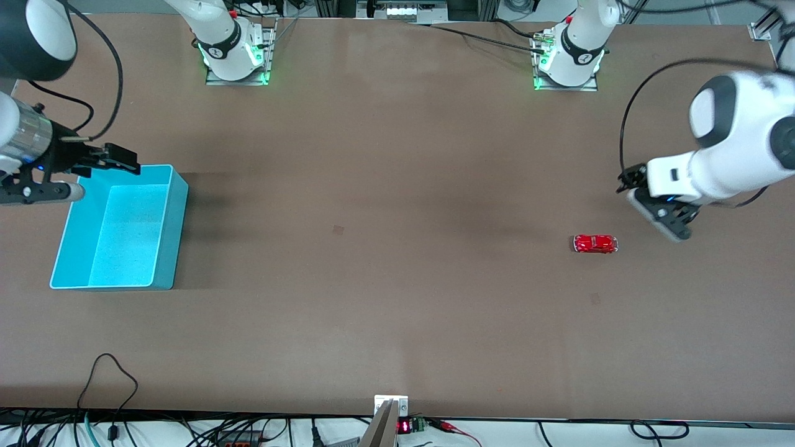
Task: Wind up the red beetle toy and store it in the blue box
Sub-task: 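Move the left gripper over the red toy car, then lower the left gripper and grasp the red toy car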
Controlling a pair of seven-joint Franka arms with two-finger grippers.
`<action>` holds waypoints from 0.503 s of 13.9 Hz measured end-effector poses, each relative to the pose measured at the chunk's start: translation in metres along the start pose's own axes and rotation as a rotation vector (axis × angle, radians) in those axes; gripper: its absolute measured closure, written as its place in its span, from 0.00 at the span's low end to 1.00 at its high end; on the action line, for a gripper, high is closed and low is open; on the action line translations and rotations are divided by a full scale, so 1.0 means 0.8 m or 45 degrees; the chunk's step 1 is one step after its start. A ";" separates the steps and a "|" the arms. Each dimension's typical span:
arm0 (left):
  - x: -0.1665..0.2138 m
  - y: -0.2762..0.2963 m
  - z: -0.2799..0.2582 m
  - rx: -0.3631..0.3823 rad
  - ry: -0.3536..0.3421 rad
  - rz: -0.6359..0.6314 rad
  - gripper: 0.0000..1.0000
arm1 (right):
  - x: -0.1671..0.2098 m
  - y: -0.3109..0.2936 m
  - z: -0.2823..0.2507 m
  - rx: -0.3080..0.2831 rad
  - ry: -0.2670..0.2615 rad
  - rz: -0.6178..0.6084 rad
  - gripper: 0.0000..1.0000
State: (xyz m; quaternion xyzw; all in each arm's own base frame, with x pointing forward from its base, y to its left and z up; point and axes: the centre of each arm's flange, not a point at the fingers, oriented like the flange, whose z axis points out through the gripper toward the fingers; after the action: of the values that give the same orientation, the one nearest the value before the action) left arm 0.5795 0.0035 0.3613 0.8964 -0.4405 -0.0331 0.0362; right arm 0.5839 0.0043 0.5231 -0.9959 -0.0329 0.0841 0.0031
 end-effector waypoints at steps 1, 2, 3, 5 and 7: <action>-0.002 0.000 0.025 -0.005 -0.003 0.076 0.00 | 0.002 0.000 0.005 0.001 -0.011 0.000 0.00; -0.005 0.003 0.047 -0.026 -0.018 0.135 0.00 | 0.003 0.000 0.009 0.002 -0.023 -0.001 0.00; -0.007 0.004 0.064 -0.037 -0.038 0.212 0.00 | 0.004 0.000 0.011 0.003 -0.033 -0.001 0.00; -0.002 0.003 0.081 -0.003 -0.073 0.375 0.00 | 0.003 0.000 0.014 0.005 -0.048 -0.002 0.00; 0.009 0.006 0.095 0.013 -0.088 0.493 0.00 | 0.000 -0.001 0.016 0.007 -0.077 -0.003 0.00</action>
State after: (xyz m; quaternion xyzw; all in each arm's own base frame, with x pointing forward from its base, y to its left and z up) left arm 0.5734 -0.0079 0.2859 0.7935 -0.6058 -0.0539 0.0221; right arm 0.5815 0.0052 0.5107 -0.9929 -0.0337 0.1143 0.0049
